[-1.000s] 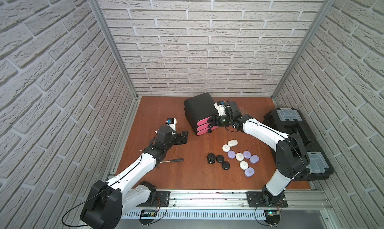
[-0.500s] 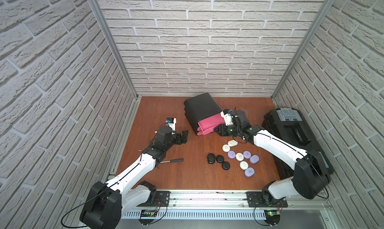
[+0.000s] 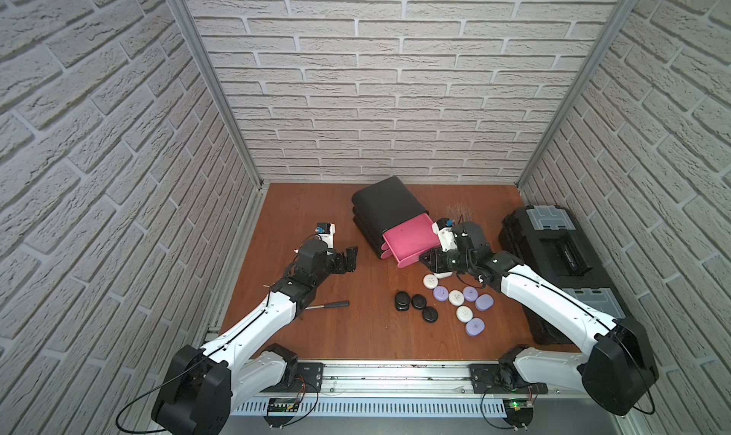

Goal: Put the bluetooth earphones in the drawer according to color
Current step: Open the drawer, then pick up the Bluetooth earphone from the center of the board.

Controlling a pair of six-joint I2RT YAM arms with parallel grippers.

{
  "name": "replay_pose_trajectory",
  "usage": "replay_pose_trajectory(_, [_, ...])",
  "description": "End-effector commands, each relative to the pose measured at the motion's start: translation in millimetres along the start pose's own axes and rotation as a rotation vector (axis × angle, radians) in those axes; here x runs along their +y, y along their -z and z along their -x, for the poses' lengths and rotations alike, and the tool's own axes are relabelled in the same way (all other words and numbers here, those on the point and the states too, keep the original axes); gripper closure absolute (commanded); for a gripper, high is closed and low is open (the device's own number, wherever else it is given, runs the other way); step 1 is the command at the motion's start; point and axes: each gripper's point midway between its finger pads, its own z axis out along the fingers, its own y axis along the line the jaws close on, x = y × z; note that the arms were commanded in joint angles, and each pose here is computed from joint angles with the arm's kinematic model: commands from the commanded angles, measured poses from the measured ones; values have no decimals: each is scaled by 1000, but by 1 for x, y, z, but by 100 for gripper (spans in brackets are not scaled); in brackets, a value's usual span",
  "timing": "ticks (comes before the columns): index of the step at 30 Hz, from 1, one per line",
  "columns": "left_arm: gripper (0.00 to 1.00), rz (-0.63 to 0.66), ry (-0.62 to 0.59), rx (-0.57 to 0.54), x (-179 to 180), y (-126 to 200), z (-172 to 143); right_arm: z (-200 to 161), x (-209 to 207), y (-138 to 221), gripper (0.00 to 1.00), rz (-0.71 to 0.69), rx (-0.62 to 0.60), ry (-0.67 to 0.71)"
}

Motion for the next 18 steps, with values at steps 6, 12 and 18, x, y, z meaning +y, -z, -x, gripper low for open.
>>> replay_pose_trajectory(6, [2, -38, -8, -53, -8, 3, 11, 12, 3, 12, 46, -8, -62, 33])
replay_pose_trajectory(12, [2, -56, 3, -72, -11, 7, 13, -4, 4, 22, 34, 5, -65, 43])
replay_pose_trajectory(18, [2, -56, 7, -69, -12, 5, 12, -31, 3, 21, 31, 5, -46, 70])
